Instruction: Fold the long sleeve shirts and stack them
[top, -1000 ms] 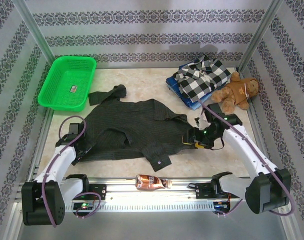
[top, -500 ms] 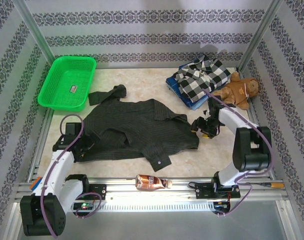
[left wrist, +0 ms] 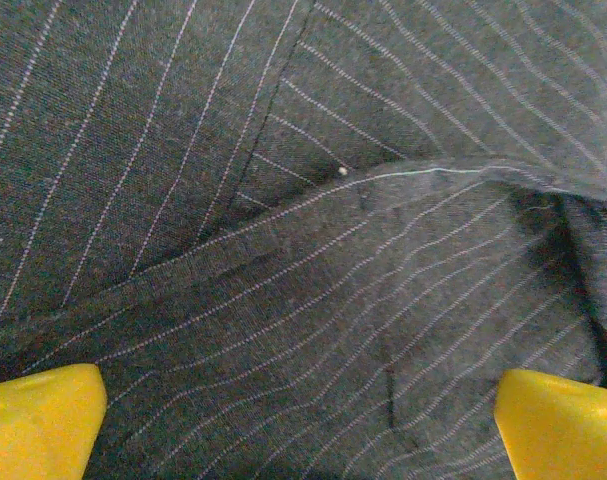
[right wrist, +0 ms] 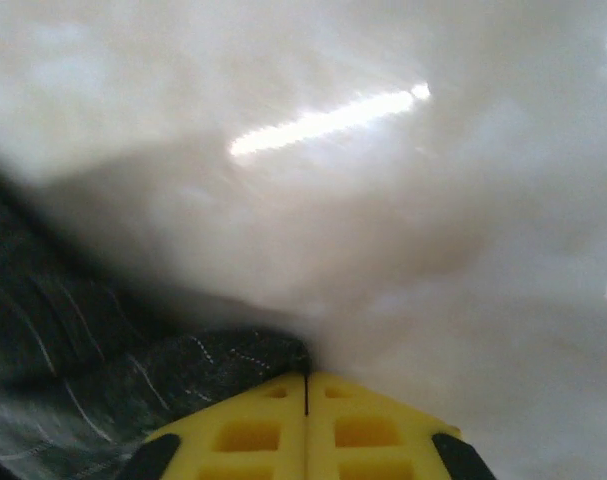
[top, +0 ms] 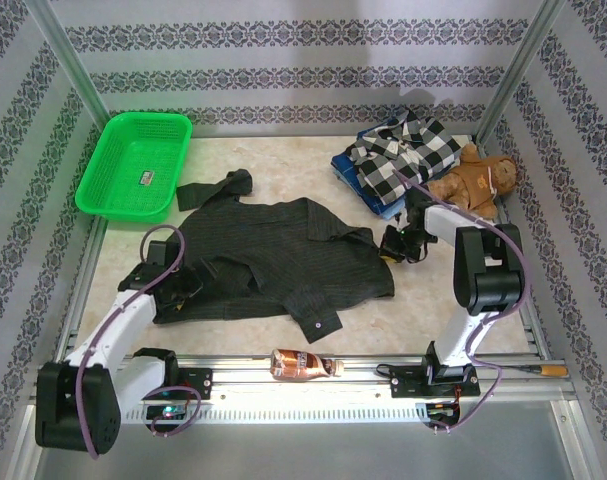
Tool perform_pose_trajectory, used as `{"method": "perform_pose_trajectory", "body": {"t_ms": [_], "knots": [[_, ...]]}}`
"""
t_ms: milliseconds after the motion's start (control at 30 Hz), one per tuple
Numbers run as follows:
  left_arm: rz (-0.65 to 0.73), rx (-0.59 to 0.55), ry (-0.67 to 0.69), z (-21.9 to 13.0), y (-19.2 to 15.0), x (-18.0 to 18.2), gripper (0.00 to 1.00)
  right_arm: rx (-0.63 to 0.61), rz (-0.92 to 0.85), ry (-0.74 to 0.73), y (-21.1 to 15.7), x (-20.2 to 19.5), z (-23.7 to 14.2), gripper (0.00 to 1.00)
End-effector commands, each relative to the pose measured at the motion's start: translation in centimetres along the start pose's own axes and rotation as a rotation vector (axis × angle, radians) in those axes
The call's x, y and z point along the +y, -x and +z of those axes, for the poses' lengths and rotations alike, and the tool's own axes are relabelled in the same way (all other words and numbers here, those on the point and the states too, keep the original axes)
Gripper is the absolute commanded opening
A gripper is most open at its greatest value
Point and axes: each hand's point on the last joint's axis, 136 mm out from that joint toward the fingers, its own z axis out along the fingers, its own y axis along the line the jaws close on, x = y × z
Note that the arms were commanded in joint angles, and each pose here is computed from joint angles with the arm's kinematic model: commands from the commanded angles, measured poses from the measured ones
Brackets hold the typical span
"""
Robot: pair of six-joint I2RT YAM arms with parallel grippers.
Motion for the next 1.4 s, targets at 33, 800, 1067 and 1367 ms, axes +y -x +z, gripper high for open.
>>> {"method": "perform_pose_trajectory", "body": {"t_ms": [33, 800, 1067, 1367], "knots": [[0.014, -0.001, 0.038, 1.3, 0.5, 0.2, 1.00, -0.110, -0.061, 0.030, 2.2, 2.7, -3.1, 0.00], [-0.041, 0.074, 0.308, 3.1, -0.3, 5.0, 0.86, -0.239, -0.195, -0.256, 0.5, 2.4, -8.3, 0.25], [-0.012, 0.008, 0.330, 0.1, 0.6, 6.6, 0.95, -0.248, -0.180, -0.139, -0.4, 3.1, -9.6, 0.60], [0.009, -0.077, -0.006, -1.8, 1.1, 1.0, 1.00, -0.128, -0.647, -0.034, -1.7, 13.8, -6.7, 0.73]]}}
